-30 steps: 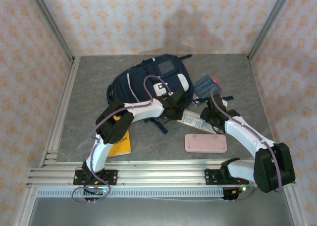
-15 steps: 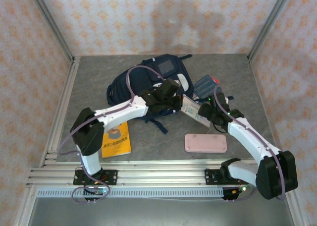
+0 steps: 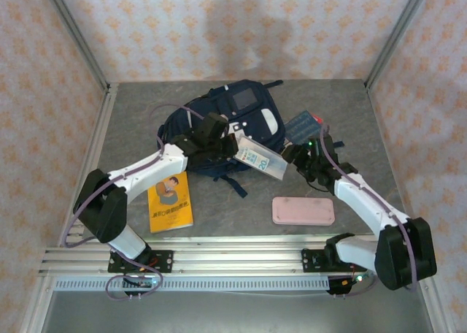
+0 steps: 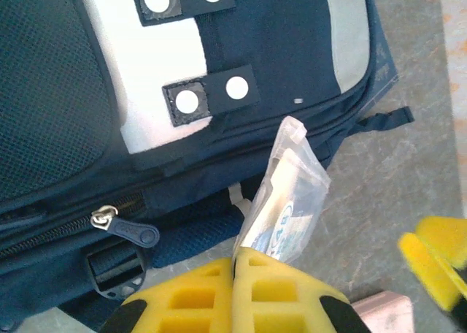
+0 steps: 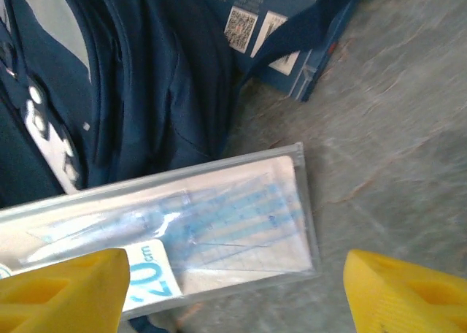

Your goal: Pack the student bag

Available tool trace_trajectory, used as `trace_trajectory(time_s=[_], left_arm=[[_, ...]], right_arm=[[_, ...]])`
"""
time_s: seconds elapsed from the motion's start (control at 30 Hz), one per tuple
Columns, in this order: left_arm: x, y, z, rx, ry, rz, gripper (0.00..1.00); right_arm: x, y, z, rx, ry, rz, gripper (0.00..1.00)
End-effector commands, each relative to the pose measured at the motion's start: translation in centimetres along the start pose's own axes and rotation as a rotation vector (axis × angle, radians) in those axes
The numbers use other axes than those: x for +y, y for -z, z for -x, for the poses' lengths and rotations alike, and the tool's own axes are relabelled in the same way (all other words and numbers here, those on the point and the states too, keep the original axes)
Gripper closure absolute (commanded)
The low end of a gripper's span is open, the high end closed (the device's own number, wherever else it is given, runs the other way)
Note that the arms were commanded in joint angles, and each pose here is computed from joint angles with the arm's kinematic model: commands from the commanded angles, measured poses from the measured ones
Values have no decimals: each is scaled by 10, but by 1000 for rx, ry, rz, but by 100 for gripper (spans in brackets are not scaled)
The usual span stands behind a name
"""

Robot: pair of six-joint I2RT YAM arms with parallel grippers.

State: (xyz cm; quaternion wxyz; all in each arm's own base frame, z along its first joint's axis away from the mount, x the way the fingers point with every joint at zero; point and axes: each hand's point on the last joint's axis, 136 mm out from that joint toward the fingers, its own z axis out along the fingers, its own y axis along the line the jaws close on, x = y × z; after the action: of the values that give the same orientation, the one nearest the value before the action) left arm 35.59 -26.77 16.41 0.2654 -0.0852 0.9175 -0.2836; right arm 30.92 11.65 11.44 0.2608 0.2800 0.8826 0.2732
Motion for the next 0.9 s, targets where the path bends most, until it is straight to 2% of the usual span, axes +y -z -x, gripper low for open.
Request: trace_trajectory(time_s=[0.0,0.07,0.2,0.3,0.53,0.7,0.87], left_arm=[[-26,14,11,-47,93,-130,100],[-29,14,12,-44,147,-166,100],[-34,17,16,-40,227,-214,100],[-35,20,20,-52,286,-236,100],[-37,32,32,-117,438,-284,100],[-41,36,39,-137,485,-308,100],[-38,35,39,-143,511,-303,100]], right_arm=[[9,-17,-8,24,-337,120,24],[9,-23,-10,14,-438,154,23],[12,-27,-11,15,-513,155,21],[10,-27,-16,14,-564,145,15],[5,-6,-25,-41,-652,144,10],[14,5,-30,-46,-696,175,6],[28,0,-36,-18,-698,198,5]])
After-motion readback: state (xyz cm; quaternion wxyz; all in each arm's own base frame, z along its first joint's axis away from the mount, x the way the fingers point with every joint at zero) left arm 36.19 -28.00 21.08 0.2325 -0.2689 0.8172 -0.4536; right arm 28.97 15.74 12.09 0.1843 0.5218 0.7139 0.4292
